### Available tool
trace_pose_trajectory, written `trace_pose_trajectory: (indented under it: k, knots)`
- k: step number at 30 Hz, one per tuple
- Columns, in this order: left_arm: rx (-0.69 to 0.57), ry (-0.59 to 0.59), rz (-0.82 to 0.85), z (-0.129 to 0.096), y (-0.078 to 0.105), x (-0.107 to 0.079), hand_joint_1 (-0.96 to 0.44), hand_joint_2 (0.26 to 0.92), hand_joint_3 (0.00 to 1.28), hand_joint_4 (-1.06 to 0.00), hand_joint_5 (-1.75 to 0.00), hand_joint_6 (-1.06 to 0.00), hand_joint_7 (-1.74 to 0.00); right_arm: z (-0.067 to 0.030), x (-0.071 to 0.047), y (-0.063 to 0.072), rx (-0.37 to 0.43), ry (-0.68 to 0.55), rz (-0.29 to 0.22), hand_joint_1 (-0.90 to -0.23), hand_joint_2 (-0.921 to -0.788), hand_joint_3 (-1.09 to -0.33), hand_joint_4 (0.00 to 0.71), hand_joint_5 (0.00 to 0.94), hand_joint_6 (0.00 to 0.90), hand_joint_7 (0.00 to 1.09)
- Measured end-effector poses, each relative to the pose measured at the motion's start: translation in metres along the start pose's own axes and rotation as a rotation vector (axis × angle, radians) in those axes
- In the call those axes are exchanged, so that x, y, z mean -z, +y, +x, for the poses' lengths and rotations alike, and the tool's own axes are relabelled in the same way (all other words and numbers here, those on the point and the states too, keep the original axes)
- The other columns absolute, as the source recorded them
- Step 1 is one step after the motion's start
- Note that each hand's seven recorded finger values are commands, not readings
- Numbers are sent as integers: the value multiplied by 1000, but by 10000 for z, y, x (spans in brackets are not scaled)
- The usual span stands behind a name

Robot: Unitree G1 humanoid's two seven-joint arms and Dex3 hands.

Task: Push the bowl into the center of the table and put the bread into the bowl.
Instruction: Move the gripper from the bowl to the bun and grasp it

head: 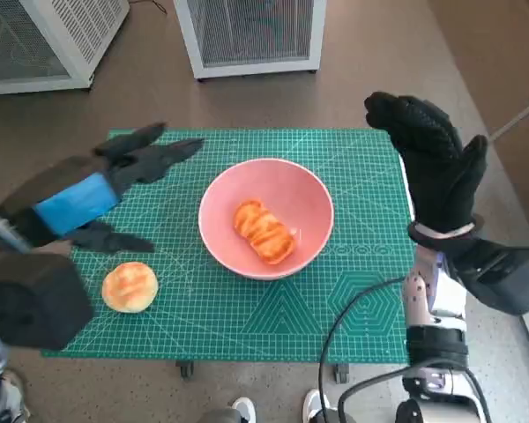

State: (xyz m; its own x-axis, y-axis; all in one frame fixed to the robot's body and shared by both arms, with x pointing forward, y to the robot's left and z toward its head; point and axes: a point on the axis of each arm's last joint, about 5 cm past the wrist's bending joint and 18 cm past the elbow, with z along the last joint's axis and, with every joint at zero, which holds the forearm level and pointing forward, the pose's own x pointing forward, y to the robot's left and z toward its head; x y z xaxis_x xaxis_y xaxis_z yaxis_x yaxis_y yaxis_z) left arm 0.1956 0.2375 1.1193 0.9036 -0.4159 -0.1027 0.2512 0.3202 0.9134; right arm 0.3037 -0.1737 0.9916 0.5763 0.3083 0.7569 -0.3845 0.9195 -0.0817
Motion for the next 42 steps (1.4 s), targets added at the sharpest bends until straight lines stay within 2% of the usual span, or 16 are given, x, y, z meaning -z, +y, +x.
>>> trace_pose_trajectory:
  k: [10,19,33,42]
  knots:
    - [83,147,21,-253,7,-16,117,731,0,1,1,-183,0,11,14,-4,3,6,5,-661,-921,-650,241,1,250,139]
    - [171,207,12,-307,-84,41,141,726,0,1,1,-182,0,27,17,-3,2,4,9,-660,-921,-652,241,0,251,134]
    - [306,284,26,-196,-273,136,71,726,0,-4,-2,-191,-4,29,27,-12,3,9,15,-651,-921,-654,240,0,254,128]
    - [323,355,69,-52,-461,259,-1,725,1,-42,-11,-216,-11,47,34,-20,-10,15,23,-655,-921,-651,240,0,256,125]
